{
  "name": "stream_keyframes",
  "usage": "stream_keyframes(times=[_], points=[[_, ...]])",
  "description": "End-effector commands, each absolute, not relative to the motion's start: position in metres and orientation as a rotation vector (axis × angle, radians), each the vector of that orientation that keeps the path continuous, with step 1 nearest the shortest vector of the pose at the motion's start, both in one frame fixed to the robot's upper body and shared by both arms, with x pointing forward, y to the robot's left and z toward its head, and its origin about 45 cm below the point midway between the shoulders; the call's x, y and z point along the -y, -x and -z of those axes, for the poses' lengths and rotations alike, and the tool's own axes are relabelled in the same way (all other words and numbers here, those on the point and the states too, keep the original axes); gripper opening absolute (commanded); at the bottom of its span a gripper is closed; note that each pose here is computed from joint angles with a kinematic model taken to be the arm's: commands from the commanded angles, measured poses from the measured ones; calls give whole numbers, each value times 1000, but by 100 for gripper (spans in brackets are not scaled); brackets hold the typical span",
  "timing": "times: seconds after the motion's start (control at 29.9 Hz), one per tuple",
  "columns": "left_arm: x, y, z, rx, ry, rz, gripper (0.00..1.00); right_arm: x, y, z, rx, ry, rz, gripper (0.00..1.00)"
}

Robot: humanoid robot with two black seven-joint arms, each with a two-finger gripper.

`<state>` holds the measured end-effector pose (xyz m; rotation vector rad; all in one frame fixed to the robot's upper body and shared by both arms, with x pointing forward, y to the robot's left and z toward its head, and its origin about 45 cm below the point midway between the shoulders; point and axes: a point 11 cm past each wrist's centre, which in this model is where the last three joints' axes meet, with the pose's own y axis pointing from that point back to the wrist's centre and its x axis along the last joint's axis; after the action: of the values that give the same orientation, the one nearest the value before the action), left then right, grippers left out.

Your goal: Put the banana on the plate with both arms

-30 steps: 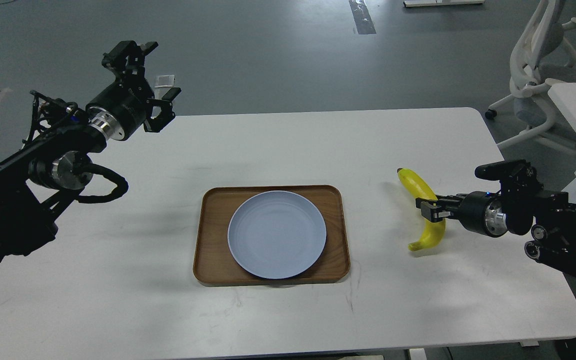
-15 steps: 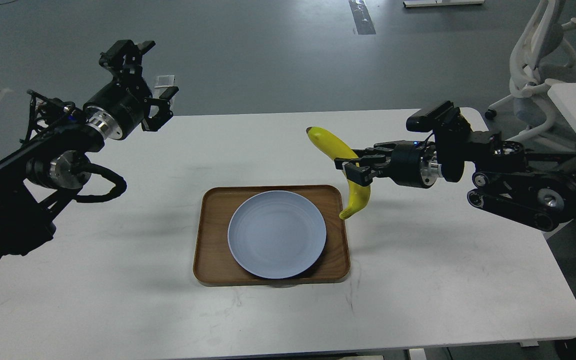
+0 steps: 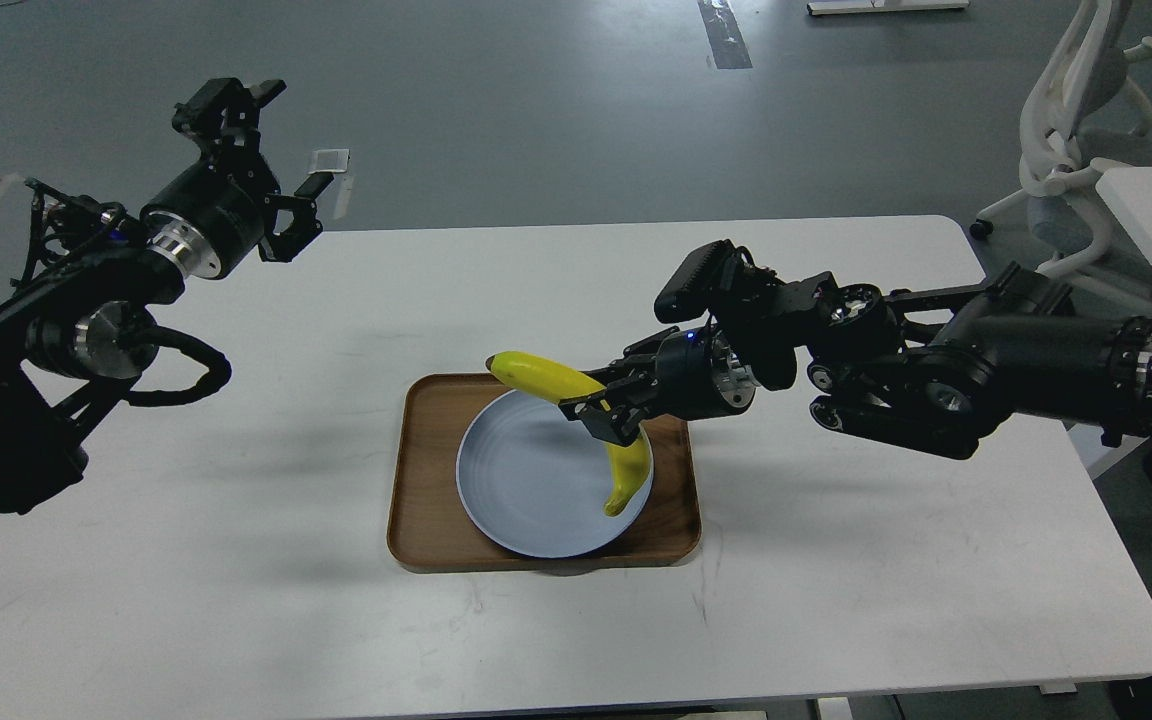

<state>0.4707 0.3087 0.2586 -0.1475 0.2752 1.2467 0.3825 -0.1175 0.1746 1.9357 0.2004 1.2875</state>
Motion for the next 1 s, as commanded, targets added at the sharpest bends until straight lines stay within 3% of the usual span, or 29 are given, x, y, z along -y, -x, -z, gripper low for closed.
stream_keyframes(times=[0.0,0.07,0.17,0.27,0.5,0.57,0.84,0.97], points=[[-310,-471,-259,-275,148,-1249,98,124,-381,-166,-212,-1923,-1266,21],[-310,-471,-259,-274,149,-1250,98,125,-380,-163,-209,-1923,-1258,26],[-310,-471,-259,-274,149,-1248,98,123,-380,-160,-211,-1921,-1257,48],[-309,-471,-260,-273,151,-1245,98,124,-383,-159,-187,-1917,-1249,63],[-308,-471,-260,-273,155,-1244,98,115,-382,-158,-180,-1931,-1255,82],[-308,-471,-260,-273,155,-1241,98,111,-387,-165,-143,-1945,-1274,94],[-308,-471,-260,-278,159,-1240,98,90,-432,-242,367,-2217,-1154,100],[-307,-471,-260,-288,169,-1240,98,115,-464,-284,837,-2425,-765,100]])
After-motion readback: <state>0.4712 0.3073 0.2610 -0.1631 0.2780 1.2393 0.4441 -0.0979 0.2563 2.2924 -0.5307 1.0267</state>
